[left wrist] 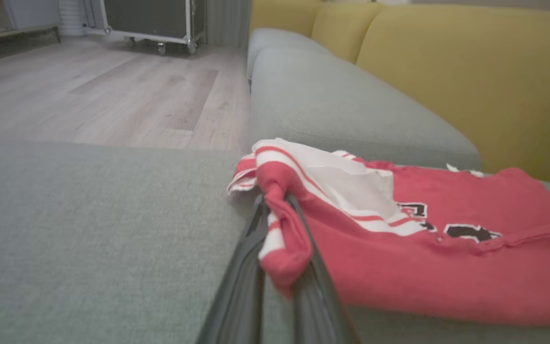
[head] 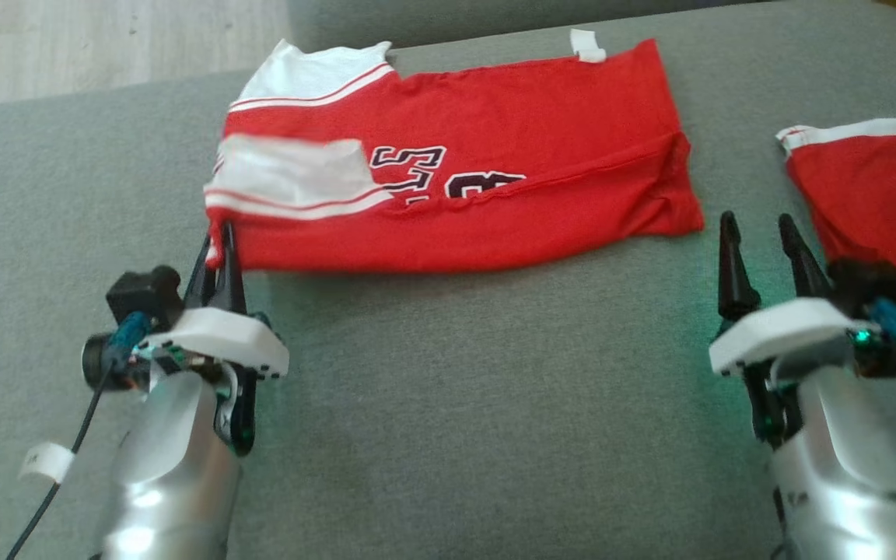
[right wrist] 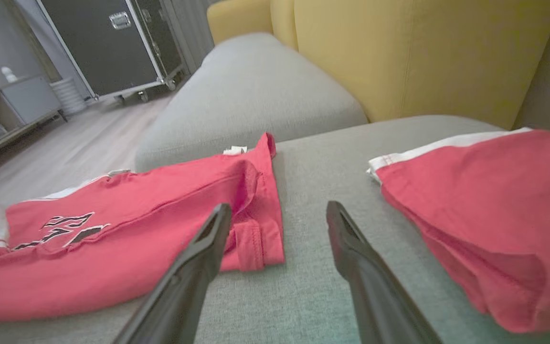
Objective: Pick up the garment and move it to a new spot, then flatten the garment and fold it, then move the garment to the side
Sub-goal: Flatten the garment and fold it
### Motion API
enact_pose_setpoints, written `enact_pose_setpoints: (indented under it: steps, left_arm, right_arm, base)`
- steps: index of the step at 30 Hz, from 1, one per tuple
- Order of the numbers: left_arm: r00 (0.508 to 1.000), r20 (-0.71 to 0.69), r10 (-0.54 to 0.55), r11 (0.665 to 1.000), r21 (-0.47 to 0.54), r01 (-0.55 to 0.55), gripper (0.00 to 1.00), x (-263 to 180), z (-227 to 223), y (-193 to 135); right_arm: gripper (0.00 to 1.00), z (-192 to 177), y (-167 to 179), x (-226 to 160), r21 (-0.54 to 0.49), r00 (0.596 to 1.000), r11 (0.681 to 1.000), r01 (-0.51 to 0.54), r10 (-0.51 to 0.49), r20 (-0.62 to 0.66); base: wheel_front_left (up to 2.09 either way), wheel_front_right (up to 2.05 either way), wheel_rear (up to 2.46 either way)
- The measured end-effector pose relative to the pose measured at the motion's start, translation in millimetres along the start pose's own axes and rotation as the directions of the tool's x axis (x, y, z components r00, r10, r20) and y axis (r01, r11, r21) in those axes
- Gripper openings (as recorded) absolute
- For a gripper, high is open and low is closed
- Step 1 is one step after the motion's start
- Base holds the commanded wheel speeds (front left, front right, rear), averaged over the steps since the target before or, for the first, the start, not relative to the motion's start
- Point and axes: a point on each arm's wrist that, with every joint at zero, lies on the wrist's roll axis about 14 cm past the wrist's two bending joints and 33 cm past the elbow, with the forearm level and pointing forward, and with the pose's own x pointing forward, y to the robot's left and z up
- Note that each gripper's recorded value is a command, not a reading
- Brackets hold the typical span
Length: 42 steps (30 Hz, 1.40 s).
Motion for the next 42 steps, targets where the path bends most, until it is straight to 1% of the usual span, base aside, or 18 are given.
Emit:
enact_pose_setpoints:
  steps: [5, 9, 12, 15, 18, 21, 24, 25, 26, 32, 37, 42]
  left_arm:
    - [0.994, 0.104, -0.029, 1.000, 0.002, 0.029, 0.00, 0, 29, -6]
    - [0.988, 0.137, -0.064, 0.998, 0.022, 0.062, 0.00, -1, 38, -14]
    - [0.987, 0.136, -0.081, 0.997, 0.027, 0.078, 0.00, -2, 36, -17]
    - [0.987, 0.134, -0.084, 0.996, 0.034, 0.080, 0.00, -4, 34, -16]
    - [0.988, 0.130, -0.088, 0.996, 0.041, 0.083, 0.00, -4, 32, -16]
    - [0.989, 0.123, -0.081, 0.996, 0.040, 0.077, 0.00, -5, 28, -13]
    - [0.991, 0.117, -0.070, 0.997, 0.040, 0.066, 0.00, -7, 26, -8]
    - [0.991, 0.116, -0.068, 0.997, 0.038, 0.064, 0.00, -7, 26, -7]
    - [0.991, 0.115, -0.066, 0.997, 0.037, 0.062, 0.00, -8, 25, -7]
    - [0.992, 0.107, -0.069, 0.997, 0.047, 0.065, 0.00, -14, 24, -8]
    - [0.994, 0.089, -0.070, 0.996, 0.053, 0.065, 0.00, -23, 18, -9]
    - [0.997, 0.056, -0.054, 0.997, 0.055, 0.051, 0.00, -40, 4, -3]
  right_arm:
    - [1.00, -19, 8, 20, -0.009, 0.990, 1.000, -0.015, 0.013, -0.142]
    - [1.00, -34, 17, 32, -0.017, 0.971, 0.999, -0.034, 0.029, -0.239]
    - [1.00, -45, 20, 39, -0.054, 0.952, 0.997, -0.050, 0.031, -0.305]
    - [1.00, -55, 13, 43, -0.092, 0.931, 0.995, -0.038, 0.002, -0.366]
    - [1.00, -70, 6, 42, -0.092, 0.898, 0.996, -0.014, -0.028, -0.439]
    - [1.00, -73, 5, 47, -0.086, 0.888, 0.996, 0.002, -0.042, -0.459]
    - [1.00, -74, 6, 53, -0.113, 0.872, 0.994, -0.008, -0.048, -0.487]
    - [0.55, -76, 6, 53, -0.113, 0.868, 0.994, -0.008, -0.049, -0.494]
    - [0.00, -76, 6, 54, -0.110, 0.866, 0.994, -0.008, -0.048, -0.497]
    - [0.00, -70, 13, 51, -0.093, 0.882, 0.996, -0.016, -0.030, -0.470]
    - [0.00, -65, 12, 40, -0.084, 0.894, 0.996, -0.013, -0.026, -0.447]
    - [0.00, -52, 8, 24, -0.076, 0.917, 0.997, -0.004, -0.027, -0.398]
  base:
    - [0.00, 0.00, 0.00]
    - [0.00, 0.00, 0.00]
    - [0.00, 0.00, 0.00]
    - [0.00, 0.00, 0.00]
    - [0.00, 0.00, 0.00]
    - [0.00, 0.00, 0.00]
    - [0.00, 0.00, 0.00]
    - [0.00, 0.00, 0.00]
    - [0.00, 0.00, 0.00]
    - [0.00, 0.00, 0.00]
    - [0.00, 0.00, 0.00]
    - [0.00, 0.00, 0.00]
